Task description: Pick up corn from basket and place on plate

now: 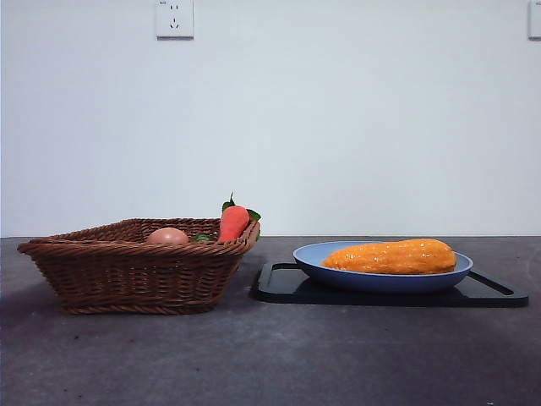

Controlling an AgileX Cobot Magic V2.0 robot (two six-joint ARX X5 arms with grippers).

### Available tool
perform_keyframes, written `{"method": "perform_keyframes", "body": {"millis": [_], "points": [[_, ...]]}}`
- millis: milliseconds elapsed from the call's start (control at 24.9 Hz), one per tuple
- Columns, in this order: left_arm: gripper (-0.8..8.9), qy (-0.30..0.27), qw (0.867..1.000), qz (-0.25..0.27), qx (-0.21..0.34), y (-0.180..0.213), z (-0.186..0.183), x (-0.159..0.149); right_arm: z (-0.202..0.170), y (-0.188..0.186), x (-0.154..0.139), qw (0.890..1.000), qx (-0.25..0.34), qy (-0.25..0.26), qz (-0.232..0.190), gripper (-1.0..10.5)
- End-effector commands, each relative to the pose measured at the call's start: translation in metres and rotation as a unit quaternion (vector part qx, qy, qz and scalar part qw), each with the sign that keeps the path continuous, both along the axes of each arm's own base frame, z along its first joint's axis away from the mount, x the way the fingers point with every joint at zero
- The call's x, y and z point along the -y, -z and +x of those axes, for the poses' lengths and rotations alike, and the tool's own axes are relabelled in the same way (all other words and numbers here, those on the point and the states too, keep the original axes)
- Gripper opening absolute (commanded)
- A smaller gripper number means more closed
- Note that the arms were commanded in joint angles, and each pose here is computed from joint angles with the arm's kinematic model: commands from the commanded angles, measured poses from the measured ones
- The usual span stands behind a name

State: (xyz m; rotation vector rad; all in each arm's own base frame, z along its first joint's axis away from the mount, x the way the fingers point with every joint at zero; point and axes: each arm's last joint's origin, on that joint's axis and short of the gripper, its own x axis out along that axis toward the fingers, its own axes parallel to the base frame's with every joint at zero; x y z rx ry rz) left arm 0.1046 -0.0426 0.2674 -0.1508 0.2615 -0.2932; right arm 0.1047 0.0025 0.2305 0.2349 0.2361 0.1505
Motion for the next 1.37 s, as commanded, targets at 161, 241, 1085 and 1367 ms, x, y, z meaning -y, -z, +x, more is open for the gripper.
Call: {"method": "perform_keyframes", "body": {"millis": [161,241,1085,1367], "points": [[0.04,-0.003,1.000,-0.014,0.011,-0.006,-0.001,0.000,0.001,-0.007,0.000,1.000,0.028,0.002,0.006,0.0],[0.04,-0.003,1.000,-0.014,0.012,-0.006,-0.001,0.000,0.001,-0.008,0.000,0.999,0.033,0.002,0.006,0.0],[0.04,-0.103,0.988,0.101,0.055,0.004,-0.006,-0.021,0.001,-0.013,0.000,0.999,0.054,0.002,0.005,0.0],[0.04,-0.209,0.970,0.098,0.072,0.050,-0.013,-0.043,0.001,-0.013,0.000,0.999,0.054,0.002,0.005,0.0]]}}
